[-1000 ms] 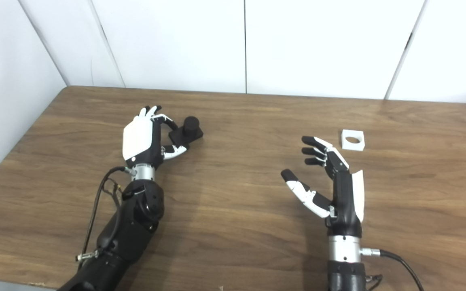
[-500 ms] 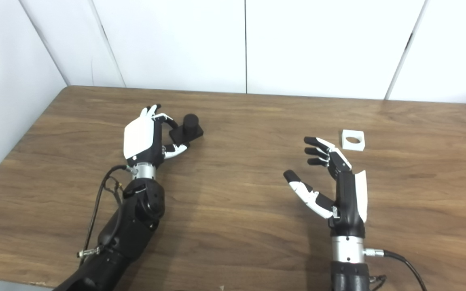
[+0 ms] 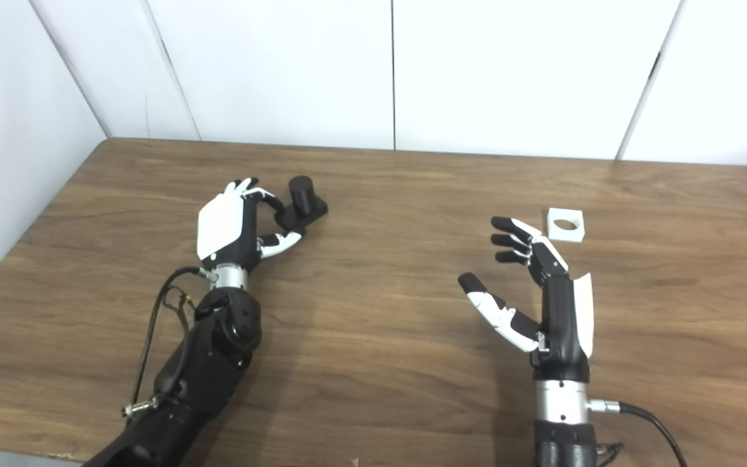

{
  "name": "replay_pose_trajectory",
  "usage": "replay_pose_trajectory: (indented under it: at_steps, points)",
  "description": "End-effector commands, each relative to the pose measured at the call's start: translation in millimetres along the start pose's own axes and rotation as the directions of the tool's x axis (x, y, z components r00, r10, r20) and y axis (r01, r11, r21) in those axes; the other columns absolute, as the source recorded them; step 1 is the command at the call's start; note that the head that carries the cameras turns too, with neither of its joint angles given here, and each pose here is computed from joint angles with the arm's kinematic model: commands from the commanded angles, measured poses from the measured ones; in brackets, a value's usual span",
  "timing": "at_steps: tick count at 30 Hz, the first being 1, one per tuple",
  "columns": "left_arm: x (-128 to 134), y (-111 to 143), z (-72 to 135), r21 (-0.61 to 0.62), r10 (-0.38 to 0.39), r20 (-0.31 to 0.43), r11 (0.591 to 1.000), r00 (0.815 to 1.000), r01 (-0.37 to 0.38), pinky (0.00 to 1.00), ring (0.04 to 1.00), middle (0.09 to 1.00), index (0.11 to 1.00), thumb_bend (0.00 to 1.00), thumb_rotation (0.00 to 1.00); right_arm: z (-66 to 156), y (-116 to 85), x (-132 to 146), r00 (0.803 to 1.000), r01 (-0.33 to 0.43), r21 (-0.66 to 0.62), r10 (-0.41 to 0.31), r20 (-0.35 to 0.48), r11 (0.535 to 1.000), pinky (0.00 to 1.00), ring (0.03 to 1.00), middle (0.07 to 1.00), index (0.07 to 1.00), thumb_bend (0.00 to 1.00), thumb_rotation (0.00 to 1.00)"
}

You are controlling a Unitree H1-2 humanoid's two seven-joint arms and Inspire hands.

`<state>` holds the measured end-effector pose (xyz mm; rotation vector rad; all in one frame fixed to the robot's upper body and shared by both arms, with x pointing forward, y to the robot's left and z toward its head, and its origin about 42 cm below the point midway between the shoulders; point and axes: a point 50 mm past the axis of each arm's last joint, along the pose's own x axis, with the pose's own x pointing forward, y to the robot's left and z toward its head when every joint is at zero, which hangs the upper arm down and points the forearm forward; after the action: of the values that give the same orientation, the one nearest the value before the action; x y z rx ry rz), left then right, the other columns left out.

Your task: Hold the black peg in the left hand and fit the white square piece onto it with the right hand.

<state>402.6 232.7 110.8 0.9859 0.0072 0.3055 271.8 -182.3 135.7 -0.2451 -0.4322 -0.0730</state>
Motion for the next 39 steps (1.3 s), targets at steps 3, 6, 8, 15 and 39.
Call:
replay_pose_trajectory:
  at_steps: [3, 6, 8, 15, 39]
  points:
    - [2.4, -0.2, -2.1, -0.002, -0.010, 0.007, 1.000, 1.000, 0.010, 0.92, 0.930, 0.867, 0.486, 0.53, 0.07, -31.0, -20.7, -32.5, 0.993, -0.024, -0.072, 0.015, -0.118, 0.997, 0.62, 0.716, 0.769, 0.728, 0.53, 0.39]
    - [2.6, -0.6, -1.9, -0.005, -0.011, 0.010, 1.000, 1.000, 0.011, 0.92, 0.930, 0.868, 0.486, 0.52, 0.07, -30.8, -20.6, -32.6, 0.993, -0.021, -0.076, 0.012, -0.115, 0.997, 0.61, 0.709, 0.765, 0.727, 0.53, 0.39]
    - [2.7, 0.3, -1.3, -0.009, -0.012, 0.011, 1.000, 1.000, 0.012, 0.92, 0.927, 0.867, 0.486, 0.52, 0.07, -30.7, -20.4, -32.6, 0.993, -0.021, -0.075, 0.012, -0.115, 0.997, 0.61, 0.704, 0.763, 0.726, 0.53, 0.39]
    - [-3.5, 7.2, 1.8, -0.034, -0.021, 0.017, 0.999, 1.000, 0.021, 0.94, 0.934, 0.873, 0.488, 0.52, 0.07, -31.4, -18.6, -32.9, 0.992, -0.018, -0.074, 0.008, -0.129, 0.997, 0.62, 0.704, 0.766, 0.723, 0.53, 0.40]
    - [-20.5, -15.6, 10.3, -0.074, -0.196, 0.082, 0.977, 0.977, 0.202, 0.87, 0.932, 0.874, 0.489, 0.52, 0.07, -31.7, -18.9, -31.1, 0.992, -0.009, -0.066, 0.001, -0.125, 0.998, 0.61, 0.707, 0.770, 0.723, 0.53, 0.38]
